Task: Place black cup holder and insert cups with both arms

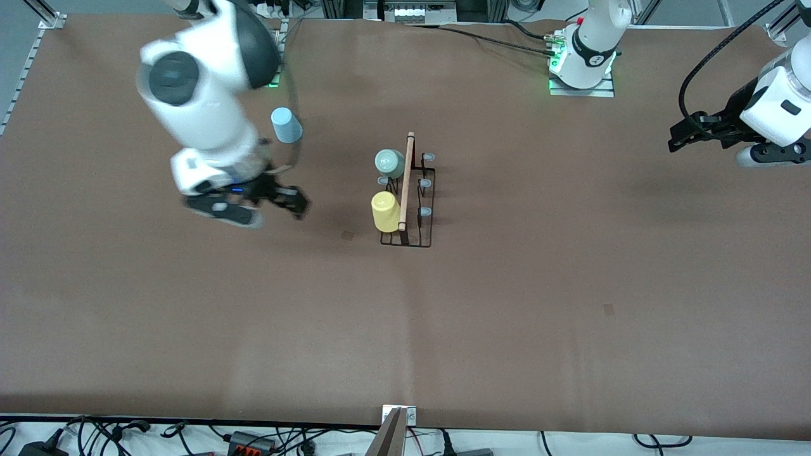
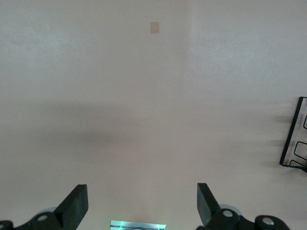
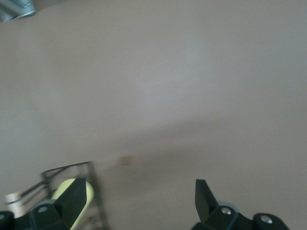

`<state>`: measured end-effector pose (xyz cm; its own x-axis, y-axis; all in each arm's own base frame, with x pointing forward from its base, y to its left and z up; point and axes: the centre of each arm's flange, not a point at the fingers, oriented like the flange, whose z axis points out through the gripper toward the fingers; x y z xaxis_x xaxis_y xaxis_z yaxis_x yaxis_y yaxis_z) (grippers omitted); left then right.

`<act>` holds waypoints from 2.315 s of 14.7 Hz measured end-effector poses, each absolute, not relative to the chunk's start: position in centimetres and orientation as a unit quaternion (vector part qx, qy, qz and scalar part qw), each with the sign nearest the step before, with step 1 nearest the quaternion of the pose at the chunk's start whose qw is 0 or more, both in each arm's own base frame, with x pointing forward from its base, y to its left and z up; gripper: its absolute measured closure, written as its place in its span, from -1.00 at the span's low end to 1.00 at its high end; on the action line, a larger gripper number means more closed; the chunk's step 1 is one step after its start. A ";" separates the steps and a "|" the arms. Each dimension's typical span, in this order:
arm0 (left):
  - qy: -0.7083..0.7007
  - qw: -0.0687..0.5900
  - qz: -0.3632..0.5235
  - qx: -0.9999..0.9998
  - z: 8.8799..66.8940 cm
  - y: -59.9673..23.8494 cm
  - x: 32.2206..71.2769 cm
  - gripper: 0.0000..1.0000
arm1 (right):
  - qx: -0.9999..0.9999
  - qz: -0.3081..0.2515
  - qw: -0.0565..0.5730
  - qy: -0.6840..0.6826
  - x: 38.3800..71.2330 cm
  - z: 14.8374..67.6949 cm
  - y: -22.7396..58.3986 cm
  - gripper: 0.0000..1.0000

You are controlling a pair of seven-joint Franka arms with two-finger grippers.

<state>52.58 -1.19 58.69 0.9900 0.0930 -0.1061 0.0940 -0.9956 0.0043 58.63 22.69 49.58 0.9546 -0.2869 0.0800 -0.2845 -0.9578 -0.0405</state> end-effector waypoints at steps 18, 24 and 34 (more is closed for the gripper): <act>0.048 0.004 -0.062 0.997 58.6 -1.1 52.4 -1.00 | -0.997 0.033 -0.003 0.064 57.5 58.8 -1.2 -1.00; 0.048 0.004 -0.064 0.997 58.5 -1.1 52.3 -1.00 | -0.998 0.031 -0.001 0.061 57.4 58.9 -1.0 -1.00; 0.048 0.004 -0.067 0.997 58.5 -1.1 52.3 -1.00 | -0.997 0.025 0.000 0.066 57.9 58.6 -1.8 -1.00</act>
<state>52.26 -1.06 58.49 0.9865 0.0951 -0.1332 0.0962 -0.9954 0.0014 57.94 -1.84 58.63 0.9899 -0.1322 -0.0505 -0.1322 -0.9912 0.0032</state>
